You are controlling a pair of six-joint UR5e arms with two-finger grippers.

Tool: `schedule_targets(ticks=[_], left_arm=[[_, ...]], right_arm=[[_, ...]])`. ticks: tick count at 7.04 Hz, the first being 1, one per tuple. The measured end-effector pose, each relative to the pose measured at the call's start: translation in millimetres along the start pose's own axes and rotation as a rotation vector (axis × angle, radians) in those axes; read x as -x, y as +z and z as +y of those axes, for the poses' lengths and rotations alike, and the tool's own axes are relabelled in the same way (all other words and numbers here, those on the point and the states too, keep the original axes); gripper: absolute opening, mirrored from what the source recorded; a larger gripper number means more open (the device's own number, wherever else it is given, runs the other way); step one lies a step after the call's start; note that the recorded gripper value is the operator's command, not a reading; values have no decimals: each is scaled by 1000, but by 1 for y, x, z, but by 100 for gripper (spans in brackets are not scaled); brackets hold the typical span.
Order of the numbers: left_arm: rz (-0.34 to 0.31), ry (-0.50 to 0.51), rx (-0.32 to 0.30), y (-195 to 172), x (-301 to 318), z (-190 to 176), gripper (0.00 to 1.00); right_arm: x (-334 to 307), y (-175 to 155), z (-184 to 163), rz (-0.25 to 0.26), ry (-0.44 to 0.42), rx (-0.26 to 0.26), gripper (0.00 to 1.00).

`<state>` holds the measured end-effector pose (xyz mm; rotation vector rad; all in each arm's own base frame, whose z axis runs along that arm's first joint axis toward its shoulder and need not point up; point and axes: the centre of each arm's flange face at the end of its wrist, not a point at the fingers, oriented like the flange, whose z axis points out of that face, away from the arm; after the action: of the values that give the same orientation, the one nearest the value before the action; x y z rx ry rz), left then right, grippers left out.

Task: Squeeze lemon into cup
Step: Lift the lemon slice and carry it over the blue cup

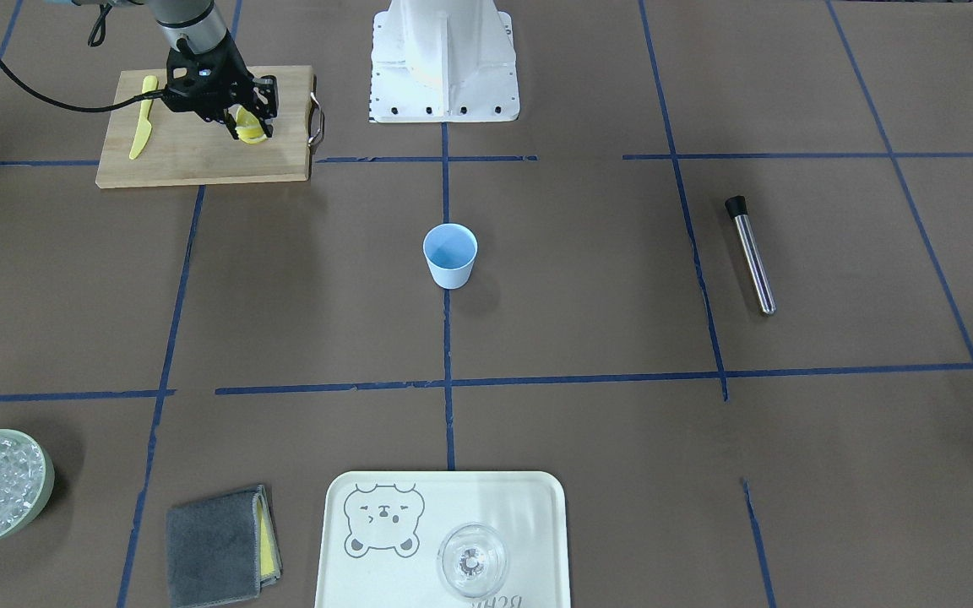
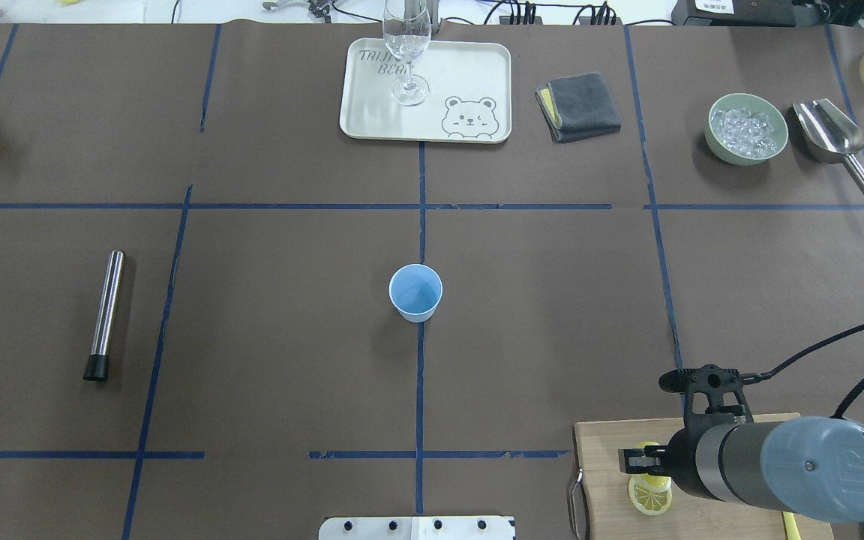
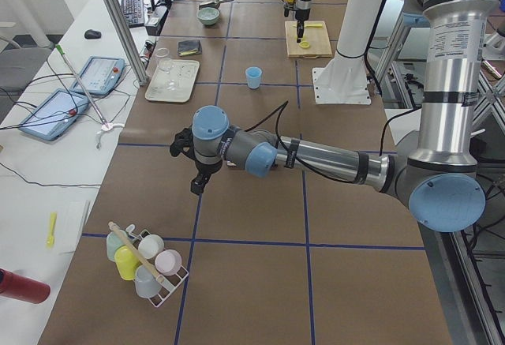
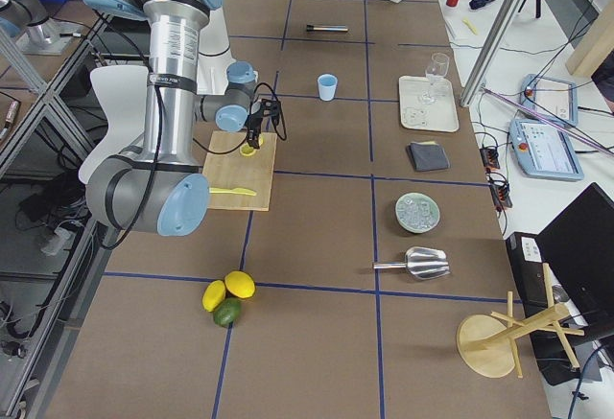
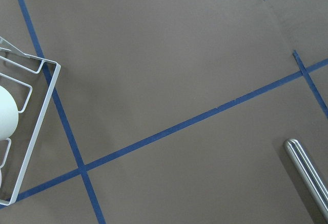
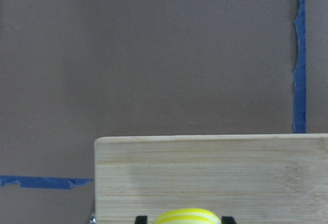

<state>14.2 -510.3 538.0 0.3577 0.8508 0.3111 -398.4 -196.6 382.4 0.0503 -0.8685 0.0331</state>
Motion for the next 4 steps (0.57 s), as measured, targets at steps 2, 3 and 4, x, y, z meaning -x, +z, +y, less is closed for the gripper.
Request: schedule_targets(ticks=[2,3,4], left_arm=[[0,-1,1,0,1,0,100],[-1,-2,2,1,1,0,100],[0,-3,2,1,1,1,100]], right_arm=[[37,-10,-27,-17,36,-17,44],[68,-20,-46,-13,61,-25,44],[105,-32,-69,-11,88,-30,44]])
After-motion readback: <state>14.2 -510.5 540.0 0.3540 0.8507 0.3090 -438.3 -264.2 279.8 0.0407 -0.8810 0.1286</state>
